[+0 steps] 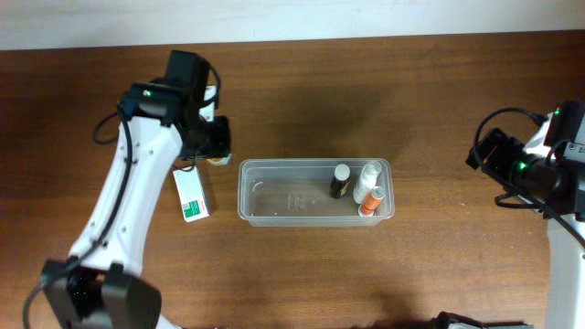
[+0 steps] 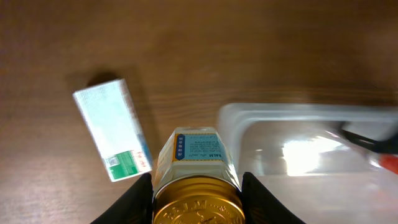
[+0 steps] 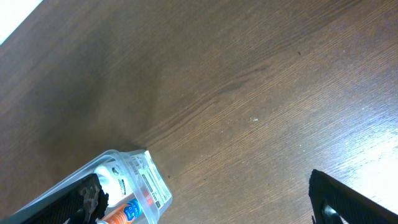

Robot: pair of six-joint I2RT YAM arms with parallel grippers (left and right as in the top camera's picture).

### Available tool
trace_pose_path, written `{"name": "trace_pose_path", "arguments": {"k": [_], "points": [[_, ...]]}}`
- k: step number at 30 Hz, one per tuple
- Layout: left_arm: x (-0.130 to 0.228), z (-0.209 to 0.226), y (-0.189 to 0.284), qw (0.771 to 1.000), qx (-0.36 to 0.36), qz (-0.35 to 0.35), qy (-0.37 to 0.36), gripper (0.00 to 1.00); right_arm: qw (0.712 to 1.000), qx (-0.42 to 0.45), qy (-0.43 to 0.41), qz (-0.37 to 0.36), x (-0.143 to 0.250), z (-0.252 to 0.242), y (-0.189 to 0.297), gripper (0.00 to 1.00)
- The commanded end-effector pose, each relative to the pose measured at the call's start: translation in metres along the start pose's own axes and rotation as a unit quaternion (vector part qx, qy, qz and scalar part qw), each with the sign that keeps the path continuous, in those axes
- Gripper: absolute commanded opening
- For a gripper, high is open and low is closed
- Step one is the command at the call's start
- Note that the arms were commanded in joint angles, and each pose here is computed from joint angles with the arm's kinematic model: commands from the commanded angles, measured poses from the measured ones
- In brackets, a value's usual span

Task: Pack container
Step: 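Carry the jar into the container next to the bottles and release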

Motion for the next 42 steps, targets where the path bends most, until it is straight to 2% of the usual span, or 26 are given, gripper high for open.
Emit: {"name": "trace_pose_path", "arguments": {"k": [1, 7, 14, 19, 27, 42], "points": [[0.017, -0.047, 0.021, 0.997, 0.046, -0.014, -0.051, 0.27, 1.0, -0.002, -0.004, -0.002, -0.003, 0.0, 0.001, 0.98], [0.055, -0.123, 0.011, 0.987, 0.083, -0.005, -0.134, 0.27, 1.0, -0.002, -0.004, -0.002, -0.003, 0.0, 0.001, 0.98], [0.089, -0.17, -0.026, 0.98, 0.084, 0.033, -0.178, 0.28, 1.0, -0.002, -0.004, -0.002, -0.003, 0.0, 0.001, 0.98], [0.11, -0.187, -0.061, 0.974, 0.07, 0.065, -0.207, 0.28, 1.0, -0.002, -0.004, -0.002, -0.003, 0.0, 0.001, 0.98], [0.125, -0.203, -0.083, 0.968, 0.069, 0.077, -0.228, 0.28, 1.0, -0.002, -0.004, -0.002, -0.003, 0.0, 0.001, 0.98], [0.13, -0.205, -0.091, 0.967, 0.054, 0.076, -0.239, 0.28, 1.0, -0.002, -0.004, -0.002, -0.003, 0.0, 0.001, 0.98]]}}
Point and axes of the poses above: each gripper's point midway between its finger pads, its own y axis back along the fingers, its own z axis along the line the jaws close on, x = y × z, the point moved 1 cm from there along y, back along the fingers, and after that the axes turned 7 degrees about y, right-handed, at the moved point
